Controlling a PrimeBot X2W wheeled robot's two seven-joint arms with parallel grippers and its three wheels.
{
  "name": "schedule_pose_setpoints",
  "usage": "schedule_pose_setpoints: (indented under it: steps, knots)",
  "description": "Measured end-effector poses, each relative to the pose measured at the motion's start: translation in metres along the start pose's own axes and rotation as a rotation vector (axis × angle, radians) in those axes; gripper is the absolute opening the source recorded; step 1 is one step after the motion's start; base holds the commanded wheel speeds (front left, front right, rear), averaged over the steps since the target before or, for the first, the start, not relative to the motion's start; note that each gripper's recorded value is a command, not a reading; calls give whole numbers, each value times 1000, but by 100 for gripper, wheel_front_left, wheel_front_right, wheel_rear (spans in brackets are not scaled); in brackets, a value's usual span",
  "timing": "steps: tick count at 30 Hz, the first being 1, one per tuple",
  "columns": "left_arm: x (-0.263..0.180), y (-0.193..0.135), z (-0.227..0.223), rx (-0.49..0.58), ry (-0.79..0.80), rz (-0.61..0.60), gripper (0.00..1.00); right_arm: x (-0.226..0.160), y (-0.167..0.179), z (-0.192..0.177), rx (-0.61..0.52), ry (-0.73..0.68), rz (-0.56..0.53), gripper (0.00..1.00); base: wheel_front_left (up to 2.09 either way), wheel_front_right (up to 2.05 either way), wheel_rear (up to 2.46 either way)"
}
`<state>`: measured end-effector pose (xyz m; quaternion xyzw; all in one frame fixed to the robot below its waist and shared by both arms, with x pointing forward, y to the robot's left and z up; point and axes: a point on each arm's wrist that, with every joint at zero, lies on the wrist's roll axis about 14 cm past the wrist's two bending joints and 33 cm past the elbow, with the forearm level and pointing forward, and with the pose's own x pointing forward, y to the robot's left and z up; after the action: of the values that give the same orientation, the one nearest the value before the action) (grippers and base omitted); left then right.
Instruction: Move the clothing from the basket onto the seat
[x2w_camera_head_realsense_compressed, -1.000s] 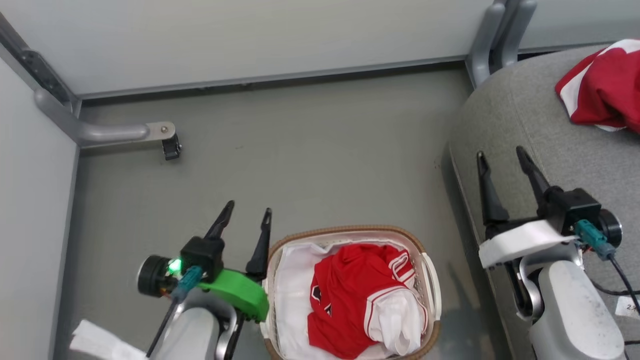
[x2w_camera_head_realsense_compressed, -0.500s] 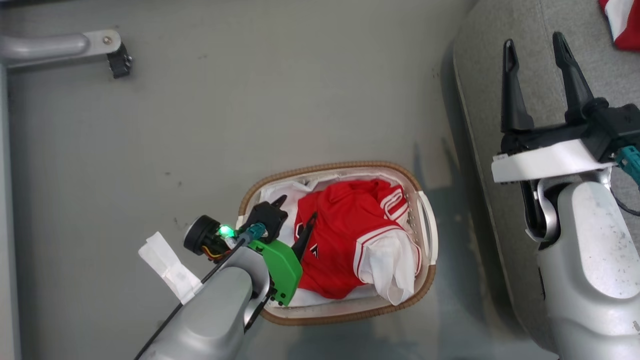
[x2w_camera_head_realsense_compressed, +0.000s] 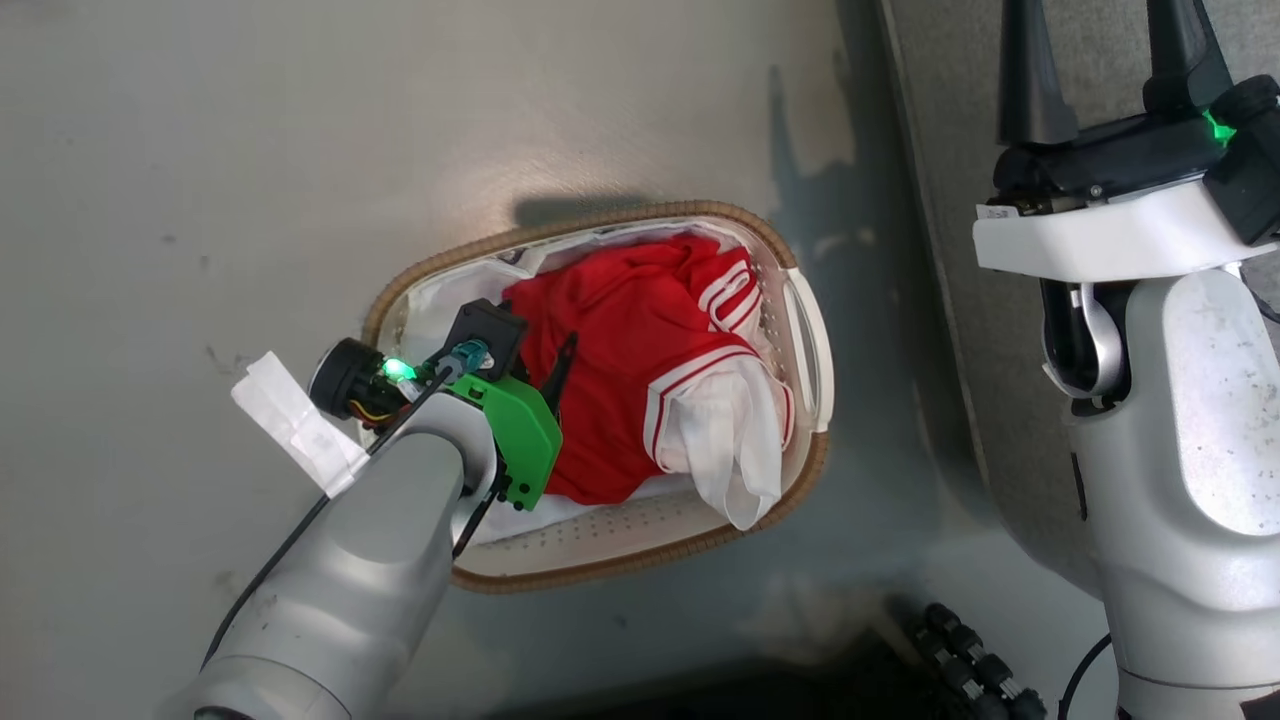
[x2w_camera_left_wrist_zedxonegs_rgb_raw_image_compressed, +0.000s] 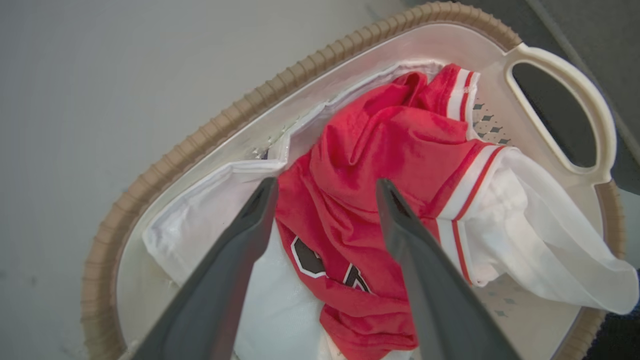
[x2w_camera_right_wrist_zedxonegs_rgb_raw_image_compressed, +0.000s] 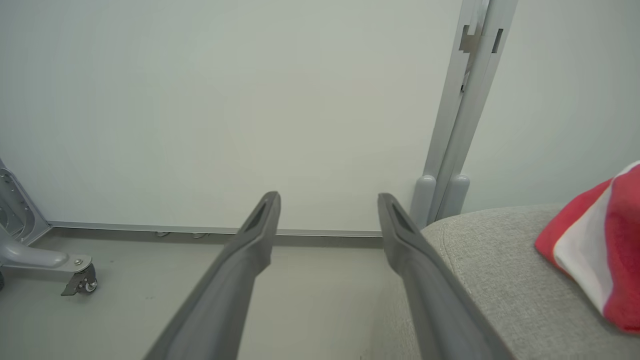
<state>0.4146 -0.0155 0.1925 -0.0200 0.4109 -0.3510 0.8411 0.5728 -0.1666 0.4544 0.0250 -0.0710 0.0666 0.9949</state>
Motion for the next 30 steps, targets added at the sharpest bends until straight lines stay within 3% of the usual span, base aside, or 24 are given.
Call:
schedule_pose_setpoints:
  steps: [10,18,19,20,24,30]
  knots:
    - [44,0,-36,-41,81,-54,100,-3,-15,-51,-16,89,-14,100,0,0,0]
    - [62,-6,-37,-82,73,-68,100,-7,-20,-60,-26,116,-15,100,0,0,0]
    - [63,-6,-36,-85,72,-69,96,-8,-20,-60,-27,117,-15,100,0,0,0]
    - [64,-7,-36,-88,70,-70,60,-8,-20,-60,-29,118,-15,100,0,0,0]
    - [66,-9,-34,-100,64,-74,0,-9,-21,-59,-32,118,-14,100,0,0,0]
    - [61,-11,-29,-107,46,-78,0,-8,-20,-57,-37,116,-15,100,0,0,0]
